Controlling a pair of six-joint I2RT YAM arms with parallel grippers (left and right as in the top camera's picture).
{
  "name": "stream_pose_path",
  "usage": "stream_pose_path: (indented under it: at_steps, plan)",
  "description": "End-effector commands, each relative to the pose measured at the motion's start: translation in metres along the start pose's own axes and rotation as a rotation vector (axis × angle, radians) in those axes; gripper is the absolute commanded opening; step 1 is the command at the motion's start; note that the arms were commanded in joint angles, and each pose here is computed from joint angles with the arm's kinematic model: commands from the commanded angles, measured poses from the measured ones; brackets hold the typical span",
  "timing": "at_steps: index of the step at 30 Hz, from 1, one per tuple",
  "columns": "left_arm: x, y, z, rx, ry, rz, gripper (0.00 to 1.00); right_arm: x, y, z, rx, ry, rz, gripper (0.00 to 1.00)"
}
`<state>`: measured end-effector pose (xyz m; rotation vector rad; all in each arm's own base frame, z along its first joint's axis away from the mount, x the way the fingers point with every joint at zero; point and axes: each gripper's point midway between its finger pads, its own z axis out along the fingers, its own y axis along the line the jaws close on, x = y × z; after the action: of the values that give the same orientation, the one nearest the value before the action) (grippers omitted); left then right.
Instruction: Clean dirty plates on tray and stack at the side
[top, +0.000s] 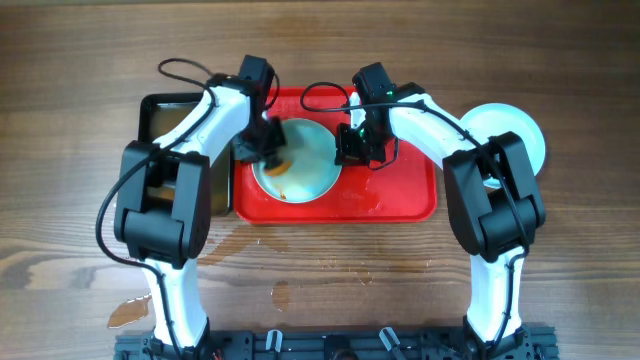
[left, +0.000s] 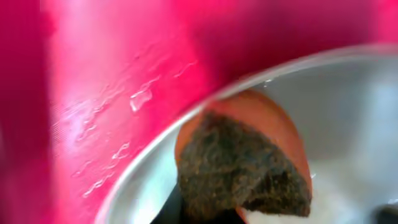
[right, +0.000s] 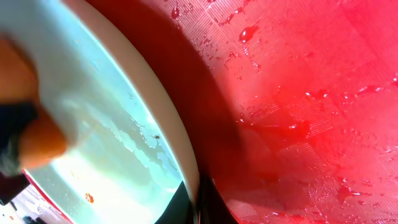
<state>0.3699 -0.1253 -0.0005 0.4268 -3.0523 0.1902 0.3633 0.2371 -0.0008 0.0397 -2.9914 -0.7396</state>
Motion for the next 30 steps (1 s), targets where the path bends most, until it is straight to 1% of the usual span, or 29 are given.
stream_pose_path:
  at_steps: [1, 3, 4, 6, 7, 9, 11, 12, 13, 14, 15, 16, 17, 18, 20, 23, 25, 27, 29, 30]
  plan:
    - [0.057, 0.062, 0.037, -0.273, 0.231, -0.064, 0.04, 0.001, -0.021, 0.014, 0.066, 0.013, 0.038, 0.04]
    - [0.087, 0.06, 0.027, -0.258, 0.369, -0.068, 0.04, 0.001, -0.021, 0.014, 0.066, 0.013, 0.039, 0.04]
    - [0.094, 0.056, 0.025, -0.226, 0.408, -0.05, 0.04, 0.0, -0.021, 0.014, 0.065, 0.013, 0.038, 0.05]
    - [0.106, 0.039, 0.022, -0.105, 0.486, 0.028, 0.04, 0.001, -0.02, 0.014, 0.063, 0.014, 0.038, 0.04]
    - [0.107, 0.036, 0.022, -0.079, 0.493, 0.045, 0.04, 0.0, -0.02, 0.014, 0.063, 0.014, 0.038, 0.04]
    - [0.099, 0.034, 0.018, -0.065, 0.473, 0.041, 0.04, 0.0, -0.02, 0.014, 0.063, 0.014, 0.039, 0.05]
    - [0.079, 0.031, 0.003, -0.024, 0.415, 0.024, 0.04, 0.0, -0.02, 0.014, 0.062, 0.013, 0.039, 0.04]
    - [0.07, 0.028, -0.006, 0.004, 0.385, 0.016, 0.04, 0.0, -0.02, 0.014, 0.061, 0.011, 0.039, 0.05]
    - [0.059, 0.024, -0.02, 0.045, 0.347, 0.007, 0.04, -0.002, -0.019, 0.014, 0.059, 0.005, 0.037, 0.09]
    - [0.052, 0.021, -0.032, 0.074, 0.317, 0.001, 0.04, -0.003, -0.019, 0.014, 0.057, 0.0, 0.034, 0.17]
    - [0.045, 0.019, -0.043, 0.09, 0.284, 0.001, 0.04, -0.005, -0.018, 0.014, 0.054, -0.006, 0.031, 0.21]
    - [0.038, 0.017, -0.054, 0.107, 0.25, 0.001, 0.04, -0.006, -0.017, 0.014, 0.051, -0.012, 0.029, 0.28]
    - [0.033, 0.013, -0.067, 0.137, 0.214, 0.004, 0.04, -0.008, -0.016, 0.014, 0.047, -0.021, 0.029, 0.24]
    - [0.03, 0.011, -0.073, 0.156, 0.198, 0.005, 0.04, -0.009, -0.016, 0.014, 0.046, -0.023, 0.027, 0.04]
    - [0.023, 0.013, -0.084, 0.172, 0.166, -0.006, 0.04, -0.01, -0.015, 0.014, 0.042, -0.028, 0.023, 0.04]
    - [0.01, 0.035, -0.095, 0.191, 0.13, -0.07, 0.04, -0.013, -0.012, 0.005, 0.013, -0.037, 0.026, 0.04]
    - [-0.003, 0.056, -0.108, 0.22, 0.093, -0.137, 0.04, -0.02, -0.012, -0.016, 0.001, -0.078, 0.03, 0.04]
    - [-0.014, 0.08, -0.115, 0.233, 0.062, -0.193, 0.04, -0.032, -0.011, -0.054, 0.016, -0.171, 0.008, 0.04]
    - [-0.02, 0.09, -0.116, 0.238, 0.047, -0.221, 0.04, -0.039, -0.026, -0.101, 0.187, -0.31, 0.006, 0.04]
    - [-0.022, 0.091, -0.117, 0.241, 0.037, -0.221, 0.04, -0.039, -0.034, -0.128, 0.301, -0.388, 0.006, 0.04]
